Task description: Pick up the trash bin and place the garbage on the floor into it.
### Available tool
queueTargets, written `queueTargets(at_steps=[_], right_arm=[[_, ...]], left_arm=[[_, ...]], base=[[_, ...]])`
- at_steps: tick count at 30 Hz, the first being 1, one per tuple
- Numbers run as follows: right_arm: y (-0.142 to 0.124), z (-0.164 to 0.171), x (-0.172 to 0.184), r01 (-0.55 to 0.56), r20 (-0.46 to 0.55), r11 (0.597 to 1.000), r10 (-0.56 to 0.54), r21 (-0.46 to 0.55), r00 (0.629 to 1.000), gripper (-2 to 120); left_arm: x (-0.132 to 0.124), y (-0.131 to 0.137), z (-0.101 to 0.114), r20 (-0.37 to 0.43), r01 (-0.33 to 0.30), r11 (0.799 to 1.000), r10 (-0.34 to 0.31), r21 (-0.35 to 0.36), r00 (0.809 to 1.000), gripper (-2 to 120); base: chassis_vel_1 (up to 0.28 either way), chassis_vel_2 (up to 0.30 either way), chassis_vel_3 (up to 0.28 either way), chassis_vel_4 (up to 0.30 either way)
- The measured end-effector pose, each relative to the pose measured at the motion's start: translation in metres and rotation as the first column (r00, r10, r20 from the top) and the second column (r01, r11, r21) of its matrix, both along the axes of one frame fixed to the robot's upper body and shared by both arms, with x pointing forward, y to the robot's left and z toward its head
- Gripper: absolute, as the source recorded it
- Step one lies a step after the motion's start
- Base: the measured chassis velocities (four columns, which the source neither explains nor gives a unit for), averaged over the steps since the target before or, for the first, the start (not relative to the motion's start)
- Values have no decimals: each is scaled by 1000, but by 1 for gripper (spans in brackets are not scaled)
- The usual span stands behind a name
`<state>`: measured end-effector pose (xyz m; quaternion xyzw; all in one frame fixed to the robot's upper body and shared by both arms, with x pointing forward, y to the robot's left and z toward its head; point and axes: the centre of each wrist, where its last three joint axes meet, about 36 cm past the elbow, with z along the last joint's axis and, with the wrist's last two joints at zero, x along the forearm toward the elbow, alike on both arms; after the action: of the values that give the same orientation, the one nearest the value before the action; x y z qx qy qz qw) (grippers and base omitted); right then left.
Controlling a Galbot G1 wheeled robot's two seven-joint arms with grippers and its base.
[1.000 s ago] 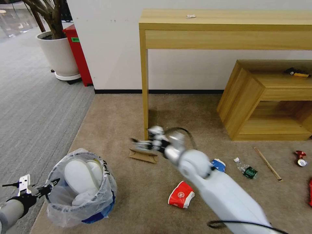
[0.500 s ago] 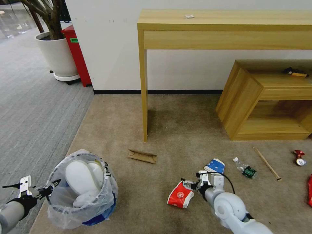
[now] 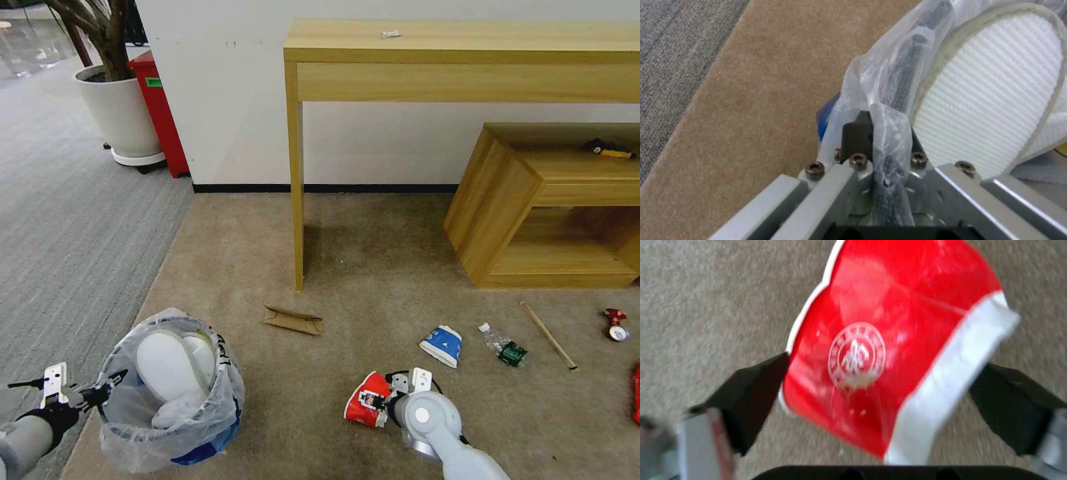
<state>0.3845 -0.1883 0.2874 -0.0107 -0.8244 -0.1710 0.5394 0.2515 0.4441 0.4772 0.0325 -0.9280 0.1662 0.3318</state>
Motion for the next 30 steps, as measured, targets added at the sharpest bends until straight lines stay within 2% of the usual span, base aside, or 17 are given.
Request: queueTargets(at_steps=[2,4,5,9,10,13,14,17,18,20,22,25,26,27,29,30], right_arm=[[0,-5,2,-7,7,1000,7,-3,1000,88],[-1,-12,6,-17,15,1000,17,3,1000,78],[-1,-12,6,-17,15,1000,17,3,1000,78],[2,-24,10,-27,38,1000,27,9,999,57],[2,-24,10,-27,38,1000,27,9,999,57],[3,-24,9,-44,77,999,43,2,996,43],[3,-24,9,-44,77,999,43,2,996,43],[0,-24,6,-81,162,996,87,-39,983,29],[0,-24,6,-81,162,996,87,-39,983,29],[-4,-24,6,-118,243,989,137,-91,960,20],[-4,-24,6,-125,258,987,147,-100,955,18],[-8,-10,10,-156,348,981,188,-117,918,3],[-8,-10,10,-156,348,981,188,-117,918,3],[-8,5,15,-166,398,980,195,-107,896,0],[-10,41,25,-209,516,975,219,-78,828,0],[-10,41,25,-209,516,975,219,-78,828,0]], left_arm=[[0,0,0,0,2,1000,-2,0,1000,0],[0,-1,0,0,6,1000,-6,1,1000,0],[0,-1,0,0,6,1000,-6,1,1000,0],[1,-3,1,1,13,1000,-13,2,1000,0],[1,-3,1,1,13,1000,-13,2,1000,0],[2,-4,1,5,16,1000,-16,1,1000,0],[2,-4,1,5,16,1000,-16,1,1000,0],[2,-5,2,8,20,1000,-20,1,1000,0],[2,-5,2,8,20,1000,-20,1,1000,0],[3,-6,4,12,23,1000,-23,2,1000,0],[3,-6,4,13,24,1000,-24,2,1000,0],[4,-9,6,21,31,1000,-31,2,999,0],[4,-9,6,21,31,1000,-31,2,999,0],[4,-10,7,24,35,999,-35,2,999,0],[5,-15,8,26,43,999,-43,1,999,0],[5,-15,8,26,43,999,-43,1,999,0]], base=[[0,0,0,0],[0,0,0,0],[0,0,0,0],[0,0,0,0],[0,0,0,0],[0,0,0,0],[0,0,0,0],[0,0,0,0],[0,0,0,0],[0,0,0,0],[0,0,0,0],[0,0,0,0],[0,0,0,0],[0,0,0,0],[0,0,0,0],[0,0,0,0]])
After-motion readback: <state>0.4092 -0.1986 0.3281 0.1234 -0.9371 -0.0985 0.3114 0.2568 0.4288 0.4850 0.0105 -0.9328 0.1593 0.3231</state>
